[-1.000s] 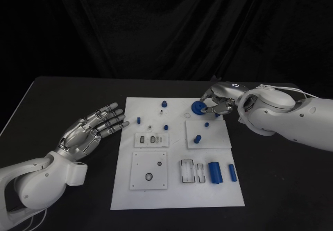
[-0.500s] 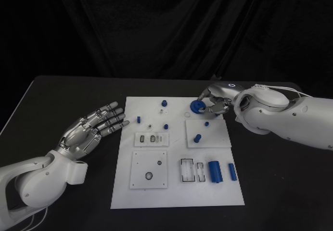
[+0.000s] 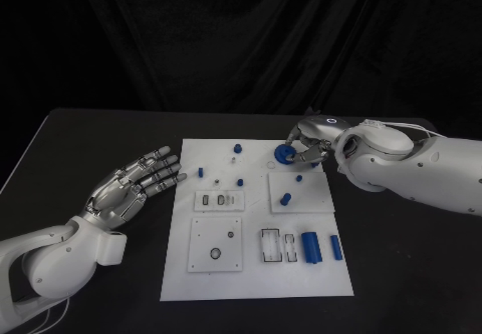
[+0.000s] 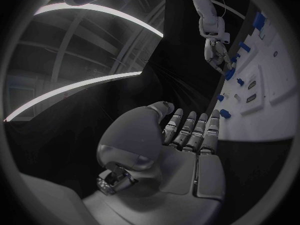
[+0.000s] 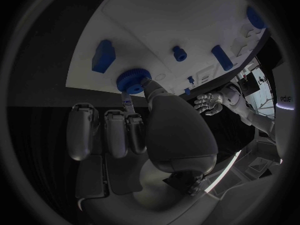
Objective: Assemble the parts on the task board
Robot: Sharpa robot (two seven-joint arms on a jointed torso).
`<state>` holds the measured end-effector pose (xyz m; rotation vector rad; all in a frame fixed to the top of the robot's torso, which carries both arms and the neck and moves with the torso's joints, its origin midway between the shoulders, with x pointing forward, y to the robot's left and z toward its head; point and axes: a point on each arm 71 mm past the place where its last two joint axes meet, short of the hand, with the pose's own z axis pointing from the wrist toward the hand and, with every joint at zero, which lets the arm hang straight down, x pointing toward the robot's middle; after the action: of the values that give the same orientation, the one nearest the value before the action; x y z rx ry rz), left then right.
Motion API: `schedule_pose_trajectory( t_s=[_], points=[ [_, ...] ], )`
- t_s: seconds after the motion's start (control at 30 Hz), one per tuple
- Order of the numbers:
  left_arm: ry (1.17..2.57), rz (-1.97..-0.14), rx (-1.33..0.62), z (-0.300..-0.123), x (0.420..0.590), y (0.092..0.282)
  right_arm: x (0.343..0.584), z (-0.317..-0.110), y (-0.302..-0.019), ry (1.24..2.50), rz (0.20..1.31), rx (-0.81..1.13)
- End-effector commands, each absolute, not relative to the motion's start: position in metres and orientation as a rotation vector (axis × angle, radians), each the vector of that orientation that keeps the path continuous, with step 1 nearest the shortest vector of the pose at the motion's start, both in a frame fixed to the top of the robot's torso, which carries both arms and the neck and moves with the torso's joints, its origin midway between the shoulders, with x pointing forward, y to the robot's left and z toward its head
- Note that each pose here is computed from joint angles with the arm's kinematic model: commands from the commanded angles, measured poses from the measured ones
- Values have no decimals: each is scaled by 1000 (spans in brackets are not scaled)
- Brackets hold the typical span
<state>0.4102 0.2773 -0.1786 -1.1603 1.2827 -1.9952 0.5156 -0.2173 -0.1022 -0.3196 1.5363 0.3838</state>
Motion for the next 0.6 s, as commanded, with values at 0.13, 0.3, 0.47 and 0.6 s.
schedule_pose_trajectory(
  t_s=[0.13, 0.3, 0.47, 0.6],
  points=[
    [1081, -2083, -1078, -167, 410, 283, 510, -104, -213, 1463, 405, -388],
    [1081, -2081, -1079, -167, 409, 284, 502, -99, -206, 1386, 458, -408],
    [1081, -2080, -1081, -167, 409, 284, 494, -91, -194, 1318, 509, -429],
    [1082, -2079, -1082, -167, 409, 284, 489, -86, -181, 1300, 538, -449]
  ],
)
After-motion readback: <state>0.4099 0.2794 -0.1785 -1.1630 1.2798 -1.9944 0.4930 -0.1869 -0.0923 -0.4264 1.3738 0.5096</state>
